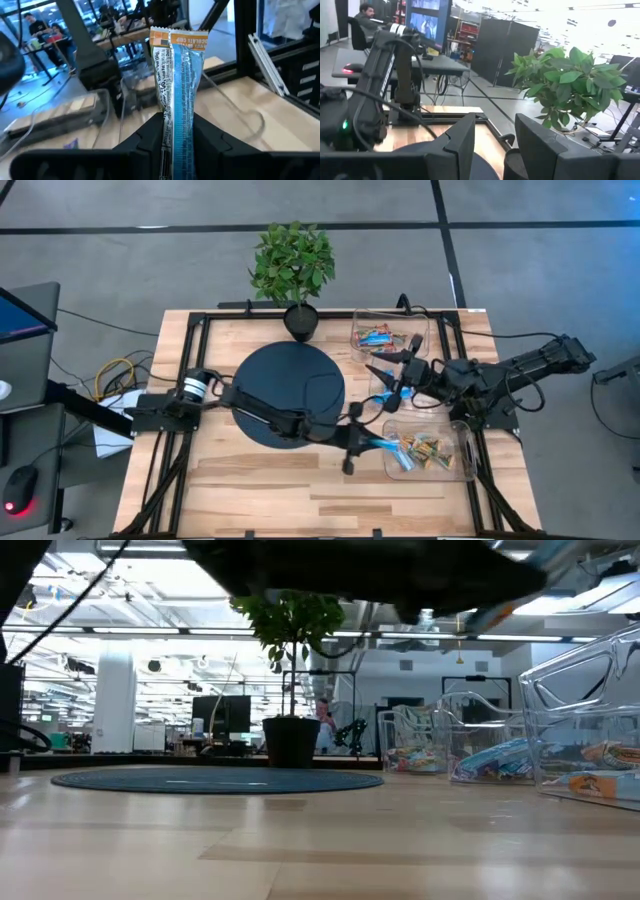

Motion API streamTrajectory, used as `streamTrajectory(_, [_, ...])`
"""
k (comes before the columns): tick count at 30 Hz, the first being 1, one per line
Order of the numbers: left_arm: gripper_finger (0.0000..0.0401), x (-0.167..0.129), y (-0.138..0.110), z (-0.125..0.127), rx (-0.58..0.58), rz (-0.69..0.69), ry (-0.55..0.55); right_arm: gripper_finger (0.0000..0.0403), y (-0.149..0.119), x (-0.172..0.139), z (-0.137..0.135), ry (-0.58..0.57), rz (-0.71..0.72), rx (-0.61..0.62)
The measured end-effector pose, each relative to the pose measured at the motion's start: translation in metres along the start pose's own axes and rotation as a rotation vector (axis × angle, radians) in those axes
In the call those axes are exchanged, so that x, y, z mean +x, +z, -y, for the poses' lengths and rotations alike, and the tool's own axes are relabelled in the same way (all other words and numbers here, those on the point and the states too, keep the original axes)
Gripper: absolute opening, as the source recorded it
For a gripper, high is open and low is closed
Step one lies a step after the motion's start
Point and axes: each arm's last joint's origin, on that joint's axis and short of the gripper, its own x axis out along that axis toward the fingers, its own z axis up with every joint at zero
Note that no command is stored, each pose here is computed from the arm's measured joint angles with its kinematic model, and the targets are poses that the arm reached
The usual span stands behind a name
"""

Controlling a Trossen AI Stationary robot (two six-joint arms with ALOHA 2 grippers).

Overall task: Pick and place Granola Bars by type
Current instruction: Put the yellow granola bar into the bottom transparent bin

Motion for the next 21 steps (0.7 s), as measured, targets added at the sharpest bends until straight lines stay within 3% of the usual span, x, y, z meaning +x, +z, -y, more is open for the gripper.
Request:
streamTrajectory(11, [0.0075, 0.059, -0.006, -0.01, -0.024, 0.017, -0.104, 0.0134, 0.0, 0.0, 0.0, 0.0, -0.001, -0.001])
streamTrajectory(17, [0.0077, 0.071, -0.006, -0.011, -0.034, -0.026, -0.134, 0.0134, 0.0, 0.0, 0.0, 0.001, -0.004, -0.003])
streamTrajectory(21, [0.0103, 0.071, -0.005, -0.011, -0.022, -0.015, -0.139, 0.0134, 0.0, 0.0, 0.0, 0.001, -0.004, -0.003])
